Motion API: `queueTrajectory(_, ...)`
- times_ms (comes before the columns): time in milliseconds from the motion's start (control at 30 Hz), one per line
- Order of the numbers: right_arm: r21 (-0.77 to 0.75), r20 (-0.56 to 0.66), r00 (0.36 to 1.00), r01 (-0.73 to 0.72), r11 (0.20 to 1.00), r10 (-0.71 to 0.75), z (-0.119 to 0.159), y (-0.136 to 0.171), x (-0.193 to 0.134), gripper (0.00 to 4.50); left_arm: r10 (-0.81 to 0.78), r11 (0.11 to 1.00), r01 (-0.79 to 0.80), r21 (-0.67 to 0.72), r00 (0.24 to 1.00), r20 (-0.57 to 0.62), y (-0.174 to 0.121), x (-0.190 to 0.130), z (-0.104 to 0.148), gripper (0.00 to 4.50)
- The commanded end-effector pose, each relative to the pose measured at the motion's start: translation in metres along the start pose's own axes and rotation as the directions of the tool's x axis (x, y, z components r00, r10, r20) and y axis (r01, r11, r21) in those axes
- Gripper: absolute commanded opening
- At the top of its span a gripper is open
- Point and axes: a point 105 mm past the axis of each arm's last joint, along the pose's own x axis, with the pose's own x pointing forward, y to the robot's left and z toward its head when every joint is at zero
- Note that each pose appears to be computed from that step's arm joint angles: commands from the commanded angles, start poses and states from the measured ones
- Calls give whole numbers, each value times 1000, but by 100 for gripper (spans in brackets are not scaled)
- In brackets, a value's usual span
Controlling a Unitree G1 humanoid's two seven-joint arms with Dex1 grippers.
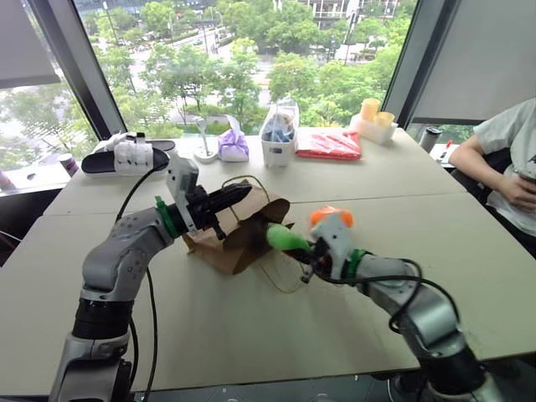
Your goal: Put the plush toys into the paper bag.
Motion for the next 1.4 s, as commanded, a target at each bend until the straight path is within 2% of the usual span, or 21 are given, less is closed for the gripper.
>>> queueTrajectory(33,-67,60,998,-22,997,26,18,1,21,11,-30,999,29,23,999,42,-8,0,16,0)
queueTrajectory(433,-73,104,977,-180,981,187,38,16,104,11,-53,997,54,-54,998,21,-24,-2,7,0)
queueTrajectory(533,-111,86,965,-239,965,249,39,19,110,113,-31,998,33,-55,999,37,-21,0,8,0)
queueTrajectory(700,-176,94,959,-249,952,268,49,16,100,345,-5,999,7,-54,999,52,-15,-2,9,0)
queueTrajectory(833,-200,112,958,-237,951,262,56,10,75,345,26,998,-23,-55,998,50,-9,-6,6,0)
queueTrajectory(1000,-165,150,974,-143,976,168,65,-6,17,345,40,998,-38,-56,998,42,-5,-10,4,0)
queueTrajectory(1067,-81,166,984,-54,995,67,65,-26,-19,345,44,997,-42,-58,998,38,-4,-12,1,0)
queueTrajectory(1167,-37,145,989,23,999,-17,60,-40,-43,345,45,997,-43,-58,998,35,-4,-12,0,0)
queueTrajectory(1300,5,68,964,257,966,-257,31,-91,-62,345,34,998,-32,-59,999,30,-4,-10,-1,0)
queueTrajectory(1400,-46,-24,940,340,939,-342,-6,-119,-48,345,4,998,-3,-62,1000,23,-7,-6,-3,0)
